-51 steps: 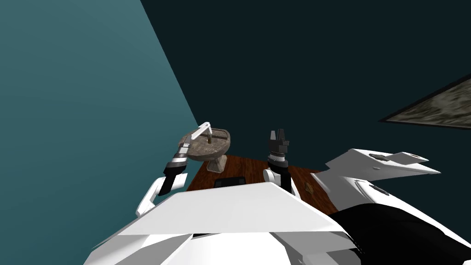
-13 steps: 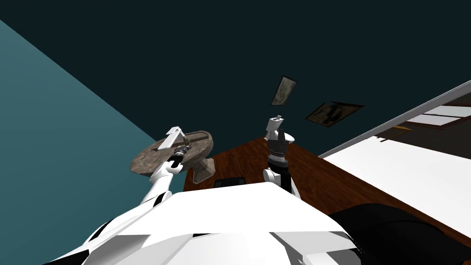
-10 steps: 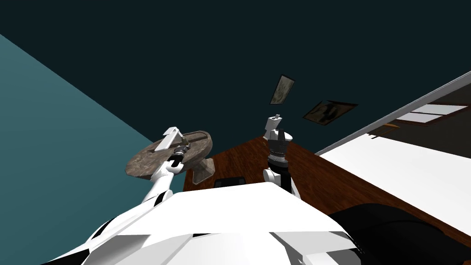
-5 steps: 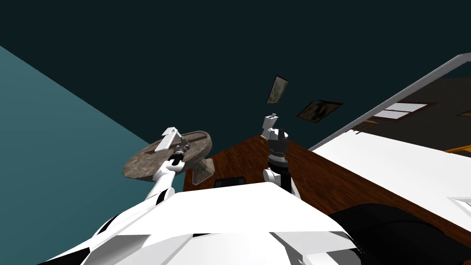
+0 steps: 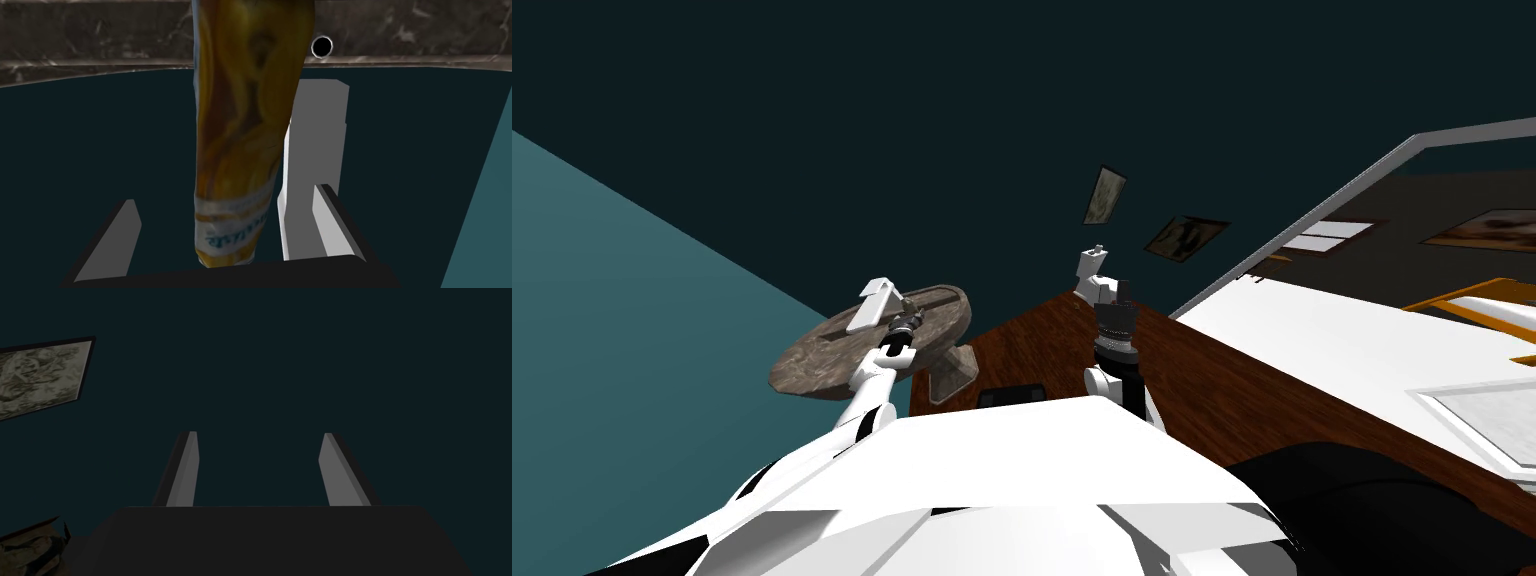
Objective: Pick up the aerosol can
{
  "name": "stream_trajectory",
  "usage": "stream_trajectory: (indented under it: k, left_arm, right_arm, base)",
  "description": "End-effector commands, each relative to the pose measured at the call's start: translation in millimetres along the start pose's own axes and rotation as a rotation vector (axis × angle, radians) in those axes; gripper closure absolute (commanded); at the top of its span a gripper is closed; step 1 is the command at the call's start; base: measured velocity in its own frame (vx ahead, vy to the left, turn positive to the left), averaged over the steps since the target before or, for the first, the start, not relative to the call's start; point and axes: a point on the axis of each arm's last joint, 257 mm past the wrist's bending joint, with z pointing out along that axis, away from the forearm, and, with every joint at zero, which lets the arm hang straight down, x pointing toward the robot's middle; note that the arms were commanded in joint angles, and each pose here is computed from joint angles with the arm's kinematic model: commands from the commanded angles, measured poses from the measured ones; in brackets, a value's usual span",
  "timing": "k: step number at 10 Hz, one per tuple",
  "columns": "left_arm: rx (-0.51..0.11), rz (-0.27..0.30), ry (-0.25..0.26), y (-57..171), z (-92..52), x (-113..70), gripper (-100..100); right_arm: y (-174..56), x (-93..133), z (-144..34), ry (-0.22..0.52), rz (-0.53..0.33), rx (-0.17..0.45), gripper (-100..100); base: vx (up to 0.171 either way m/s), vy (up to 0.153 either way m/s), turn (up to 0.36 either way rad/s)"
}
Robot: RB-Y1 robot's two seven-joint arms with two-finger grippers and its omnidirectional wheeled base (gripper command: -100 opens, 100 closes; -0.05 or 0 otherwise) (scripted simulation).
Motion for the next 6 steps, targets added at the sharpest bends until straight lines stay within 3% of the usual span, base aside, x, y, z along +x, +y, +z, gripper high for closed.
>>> stream_trajectory:
  k: [1, 4, 5, 6]
  left_arm:
    - [-0.017, 0.003, 0.003, 1.8, 1.6, -0.3, -100]
    - [-0.028, -0.005, 0.005, 2.6, 2.7, -0.4, -100]
    - [-0.029, -0.002, 0.005, 2.8, 2.7, -0.3, 100]
    - [-0.029, -0.002, 0.005, 2.8, 2.7, -0.3, 100]
  right_arm:
    - [0.0, 0.0, 0.0, 0.000, 0.000, 0.000, 0]
    - [0.0, 0.0, 0.0, 0.000, 0.000, 0.000, 0]
    - [0.0, 0.0, 0.0, 0.000, 0.000, 0.000, 0]
    - [0.0, 0.0, 0.0, 0.000, 0.000, 0.000, 0]
  base:
    - [-0.044, 0.035, -0.090]
    - [-0.042, 0.036, -0.078]
    - [0.000, 0.000, 0.000]
    - [0.000, 0.000, 0.000]
